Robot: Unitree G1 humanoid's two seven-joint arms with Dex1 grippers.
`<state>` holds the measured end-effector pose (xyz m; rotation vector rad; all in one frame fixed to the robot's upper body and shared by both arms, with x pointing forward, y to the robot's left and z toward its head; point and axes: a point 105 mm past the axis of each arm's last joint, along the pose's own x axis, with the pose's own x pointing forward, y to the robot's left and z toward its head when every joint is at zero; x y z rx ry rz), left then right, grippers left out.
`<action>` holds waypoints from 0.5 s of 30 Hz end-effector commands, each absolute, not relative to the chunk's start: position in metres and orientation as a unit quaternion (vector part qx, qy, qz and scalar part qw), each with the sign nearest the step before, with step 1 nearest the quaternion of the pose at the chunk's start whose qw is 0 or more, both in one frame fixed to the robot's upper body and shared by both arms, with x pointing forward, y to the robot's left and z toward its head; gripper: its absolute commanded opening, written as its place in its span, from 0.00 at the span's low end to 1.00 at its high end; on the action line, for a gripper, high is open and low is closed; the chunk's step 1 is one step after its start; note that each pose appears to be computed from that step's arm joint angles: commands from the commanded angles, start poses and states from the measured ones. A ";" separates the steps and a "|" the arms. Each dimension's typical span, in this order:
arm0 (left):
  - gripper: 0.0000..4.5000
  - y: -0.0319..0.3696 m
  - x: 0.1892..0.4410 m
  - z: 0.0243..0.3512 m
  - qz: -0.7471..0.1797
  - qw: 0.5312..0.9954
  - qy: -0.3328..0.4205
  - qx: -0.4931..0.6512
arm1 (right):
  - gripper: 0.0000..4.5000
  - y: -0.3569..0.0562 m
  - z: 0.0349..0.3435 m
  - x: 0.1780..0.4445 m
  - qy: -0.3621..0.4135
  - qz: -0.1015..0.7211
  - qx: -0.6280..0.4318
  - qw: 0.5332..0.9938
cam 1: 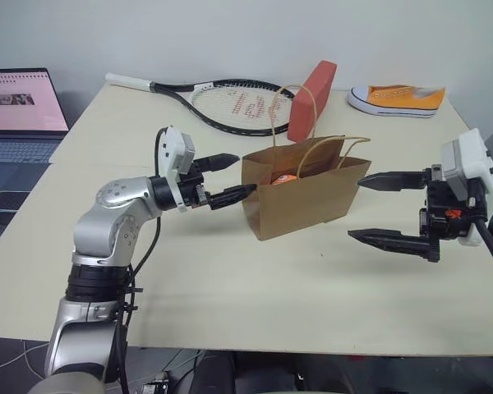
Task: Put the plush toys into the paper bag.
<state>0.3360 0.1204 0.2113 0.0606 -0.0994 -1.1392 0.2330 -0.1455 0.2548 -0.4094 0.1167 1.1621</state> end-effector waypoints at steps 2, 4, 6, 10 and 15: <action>0.99 0.126 0.340 0.220 -0.541 0.839 -0.060 -0.001 | 1.00 -0.141 0.266 0.229 0.031 0.550 -0.204 0.809; 0.99 0.127 0.345 0.218 -0.543 0.838 -0.053 -0.010 | 1.00 -0.140 0.266 0.228 0.033 0.552 -0.204 0.808; 0.99 0.128 0.350 0.215 -0.544 0.838 -0.045 -0.011 | 1.00 -0.140 0.267 0.227 0.034 0.554 -0.202 0.807; 0.99 0.126 0.357 0.212 -0.550 0.834 -0.038 -0.009 | 1.00 -0.138 0.270 0.224 0.033 0.560 -0.199 0.803; 0.99 0.117 0.354 0.210 -0.580 0.814 -0.032 -0.005 | 1.00 -0.137 0.273 0.220 0.030 0.564 -0.192 0.802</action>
